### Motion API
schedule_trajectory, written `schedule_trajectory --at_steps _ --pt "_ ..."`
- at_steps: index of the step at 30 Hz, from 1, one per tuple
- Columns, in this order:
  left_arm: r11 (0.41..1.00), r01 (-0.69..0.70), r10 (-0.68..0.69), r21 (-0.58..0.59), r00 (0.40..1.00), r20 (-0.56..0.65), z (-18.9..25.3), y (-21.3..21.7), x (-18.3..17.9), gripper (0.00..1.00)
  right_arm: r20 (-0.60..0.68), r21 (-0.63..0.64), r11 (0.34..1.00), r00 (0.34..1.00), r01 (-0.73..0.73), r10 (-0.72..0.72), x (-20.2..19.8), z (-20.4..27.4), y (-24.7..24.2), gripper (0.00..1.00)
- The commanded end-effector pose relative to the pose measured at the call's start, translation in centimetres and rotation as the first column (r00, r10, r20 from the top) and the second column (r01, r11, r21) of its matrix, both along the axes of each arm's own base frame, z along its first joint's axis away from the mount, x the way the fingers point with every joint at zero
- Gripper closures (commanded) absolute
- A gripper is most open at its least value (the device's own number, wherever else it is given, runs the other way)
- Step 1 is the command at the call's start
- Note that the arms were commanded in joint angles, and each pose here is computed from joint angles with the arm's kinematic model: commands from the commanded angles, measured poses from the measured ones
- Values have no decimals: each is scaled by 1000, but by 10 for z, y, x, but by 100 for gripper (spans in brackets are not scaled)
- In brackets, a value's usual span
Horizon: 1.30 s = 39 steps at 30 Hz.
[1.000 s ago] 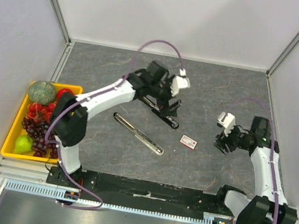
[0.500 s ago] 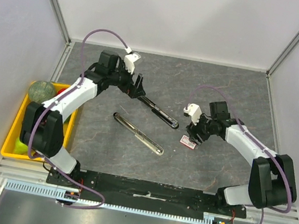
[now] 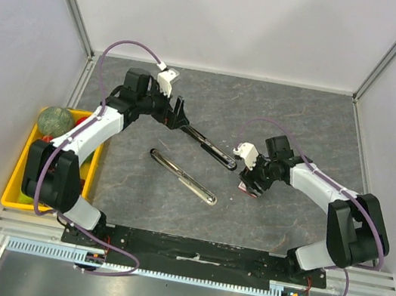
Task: Load the staples into the stapler
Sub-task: Pick up the staple box from the center of the board.
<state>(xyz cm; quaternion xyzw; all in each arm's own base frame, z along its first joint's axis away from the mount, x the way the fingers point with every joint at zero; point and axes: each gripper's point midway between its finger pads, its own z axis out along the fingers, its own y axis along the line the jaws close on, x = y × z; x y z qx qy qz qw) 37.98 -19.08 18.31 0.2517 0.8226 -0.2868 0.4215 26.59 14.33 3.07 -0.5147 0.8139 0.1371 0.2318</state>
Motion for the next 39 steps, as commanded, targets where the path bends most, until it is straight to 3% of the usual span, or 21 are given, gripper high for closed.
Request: schedule_trajectory --at_steps 1,10,16,21,27,31,39 --pt "999 5 -4 -50 999 36 16 -5 0 1 2 1 1000 1000 -24 24 2 4 3 28" --pt "997 -1 1 -82 1000 2 16 -9 -2 1 -7 -78 995 999 -55 54 -5 -9 1 28" --pt "996 -1 1 -90 1000 -1 18 -10 -2 1 -5 -119 990 997 -76 76 -6 -13 2 53" --pt "993 11 -14 -120 1000 -17 20 -16 -3 1 61 -116 990 995 -77 84 2 0 2 63" --pt "980 90 -103 -179 992 -67 17 -52 -13 1 194 -66 994 977 -83 94 8 33 5 63" --pt "969 193 -207 -152 975 -81 13 -91 -29 0 311 24 996 947 -88 76 14 68 5 63" --pt "928 291 -343 -231 912 -227 4 -149 -54 1 454 113 987 890 -114 51 16 110 6 62"
